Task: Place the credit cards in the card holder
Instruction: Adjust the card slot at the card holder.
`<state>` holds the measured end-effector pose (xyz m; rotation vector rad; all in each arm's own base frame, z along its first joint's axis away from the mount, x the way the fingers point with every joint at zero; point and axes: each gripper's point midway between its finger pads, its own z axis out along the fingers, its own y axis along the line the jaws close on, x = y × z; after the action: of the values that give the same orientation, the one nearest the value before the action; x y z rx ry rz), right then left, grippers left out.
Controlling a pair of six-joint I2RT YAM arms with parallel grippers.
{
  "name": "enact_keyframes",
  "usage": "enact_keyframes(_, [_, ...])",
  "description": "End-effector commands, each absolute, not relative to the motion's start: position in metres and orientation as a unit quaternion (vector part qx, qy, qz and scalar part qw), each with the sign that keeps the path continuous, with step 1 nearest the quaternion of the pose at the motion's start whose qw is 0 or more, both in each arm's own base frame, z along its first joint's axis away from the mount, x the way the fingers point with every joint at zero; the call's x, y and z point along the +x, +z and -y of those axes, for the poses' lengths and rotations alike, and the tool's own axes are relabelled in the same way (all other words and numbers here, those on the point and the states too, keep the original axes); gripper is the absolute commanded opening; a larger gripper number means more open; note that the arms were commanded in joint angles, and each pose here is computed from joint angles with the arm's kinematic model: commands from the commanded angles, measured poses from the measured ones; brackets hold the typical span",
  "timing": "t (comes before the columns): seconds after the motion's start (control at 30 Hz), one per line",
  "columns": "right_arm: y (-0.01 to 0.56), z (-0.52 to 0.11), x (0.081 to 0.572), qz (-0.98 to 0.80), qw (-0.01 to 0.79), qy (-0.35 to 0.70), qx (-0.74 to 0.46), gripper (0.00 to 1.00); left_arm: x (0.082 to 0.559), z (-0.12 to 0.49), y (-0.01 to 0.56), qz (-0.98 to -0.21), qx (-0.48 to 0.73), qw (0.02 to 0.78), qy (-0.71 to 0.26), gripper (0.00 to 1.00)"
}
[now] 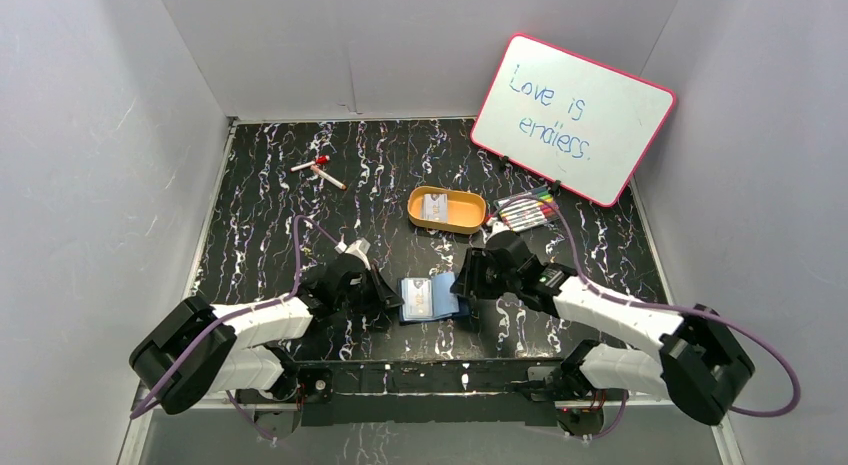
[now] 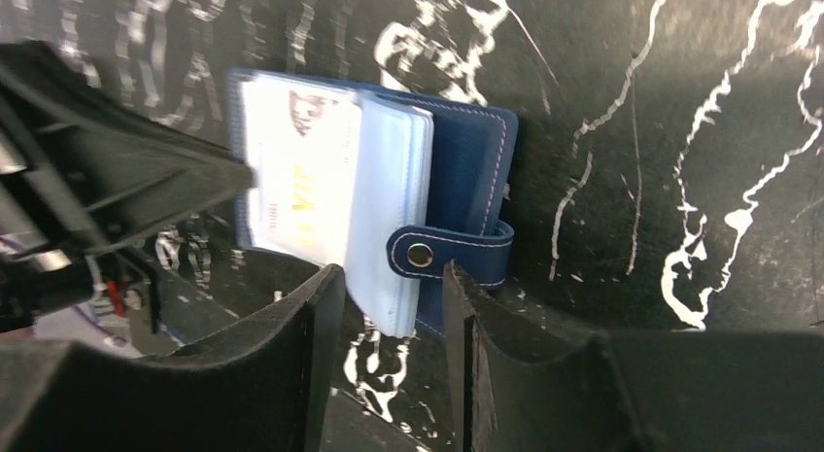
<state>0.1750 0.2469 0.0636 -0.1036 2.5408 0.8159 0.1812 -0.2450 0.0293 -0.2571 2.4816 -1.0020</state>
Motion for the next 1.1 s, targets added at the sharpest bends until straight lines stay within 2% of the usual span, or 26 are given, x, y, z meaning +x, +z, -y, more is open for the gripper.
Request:
enact_keyframes(0.0, [0.121,-0.261,0.190,-0.878,0.309,0.362,-0.053,0.51,0.182,0.233,0.021,-0.909,-0.094,0.236,-0.330,0.00])
enact_keyframes(0.1, [0.137,-0.270,0.185,-0.867,0.305,0.386,-0.077,0.51,0.183,0.228,0.021,-0.910,-0.100,0.242,-0.320,0.00])
enact_keyframes(0.4, [0.124,-0.311,0.155,-0.867,0.234,0.414,-0.146,0.49,0.182,0.226,0.021,-0.910,-0.101,0.244,-0.319,0.00])
enact_keyframes(0.47, [0.106,-0.303,0.155,-0.890,0.216,0.379,-0.134,0.48,0.182,0.227,0.021,-0.910,-0.101,0.243,-0.320,0.00])
enact_keyframes(0.7, [0.079,-0.272,0.166,-0.918,0.237,0.312,-0.069,0.54,0.181,0.225,0.021,-0.910,-0.101,0.245,-0.318,0.00])
enact_keyframes(1.07, [0.074,-0.268,0.171,-0.913,0.241,0.327,-0.043,0.44,0.178,0.224,0.017,-0.913,-0.099,0.241,-0.315,0.00])
